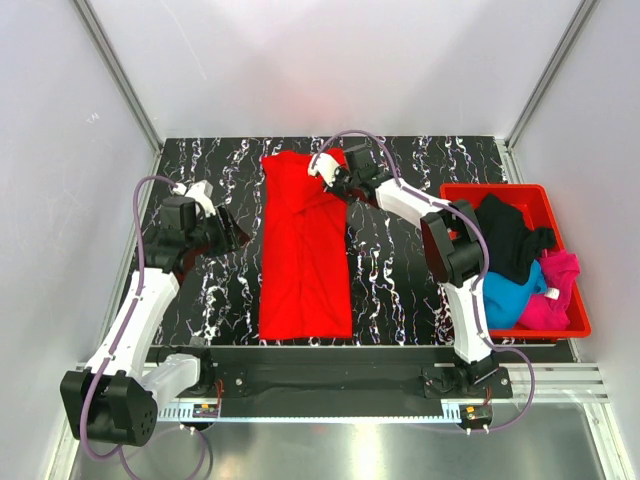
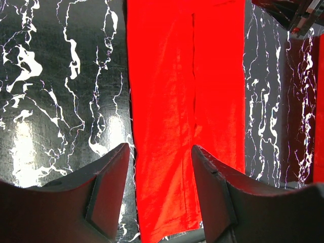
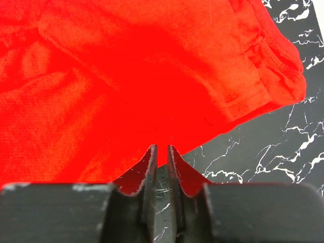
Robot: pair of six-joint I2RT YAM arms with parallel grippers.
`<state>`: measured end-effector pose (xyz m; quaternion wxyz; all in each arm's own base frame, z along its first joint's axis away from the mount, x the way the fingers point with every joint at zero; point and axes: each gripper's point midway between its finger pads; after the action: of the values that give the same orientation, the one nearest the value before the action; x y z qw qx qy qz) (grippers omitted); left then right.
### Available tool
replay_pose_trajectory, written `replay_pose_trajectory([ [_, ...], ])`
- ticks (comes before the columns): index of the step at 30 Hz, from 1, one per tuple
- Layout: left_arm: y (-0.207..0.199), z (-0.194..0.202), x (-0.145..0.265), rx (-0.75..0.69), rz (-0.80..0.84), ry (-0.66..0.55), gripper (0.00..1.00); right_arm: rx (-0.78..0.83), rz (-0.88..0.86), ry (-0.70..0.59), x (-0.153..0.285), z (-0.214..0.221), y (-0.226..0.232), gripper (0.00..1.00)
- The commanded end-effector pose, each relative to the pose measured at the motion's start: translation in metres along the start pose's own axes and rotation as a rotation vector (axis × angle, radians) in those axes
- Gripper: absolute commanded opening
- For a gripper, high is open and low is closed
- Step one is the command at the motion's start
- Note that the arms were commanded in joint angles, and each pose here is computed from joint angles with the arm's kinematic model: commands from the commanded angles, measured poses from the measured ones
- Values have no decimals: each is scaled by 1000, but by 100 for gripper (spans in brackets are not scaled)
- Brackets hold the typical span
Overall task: Fold and stack the t-shirts
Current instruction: Fold the tshirt
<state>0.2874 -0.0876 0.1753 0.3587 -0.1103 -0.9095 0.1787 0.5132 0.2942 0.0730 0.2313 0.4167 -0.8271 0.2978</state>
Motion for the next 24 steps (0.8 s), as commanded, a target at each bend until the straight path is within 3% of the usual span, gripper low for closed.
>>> replay_pose_trajectory([
  [1,-5,-7,2,-7,32,-43,58,57,8,-41,-1,-8,-6,21],
  [8,-5,-8,1,-6,33,-44,58,117,23,-42,-17,-1,-11,36],
  [24,-3,-12,3,5,41,-55,58,156,-7,-12,-41,16,-7,31],
])
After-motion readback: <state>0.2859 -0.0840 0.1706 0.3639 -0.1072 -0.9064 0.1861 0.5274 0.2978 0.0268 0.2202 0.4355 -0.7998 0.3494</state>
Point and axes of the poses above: each gripper's point midway between its finger pads, its own x axis back along the fingers, its own y axis along the line the jaws close on, z = x × y, and after that the axes turned 4 degrees about -x, right-handed
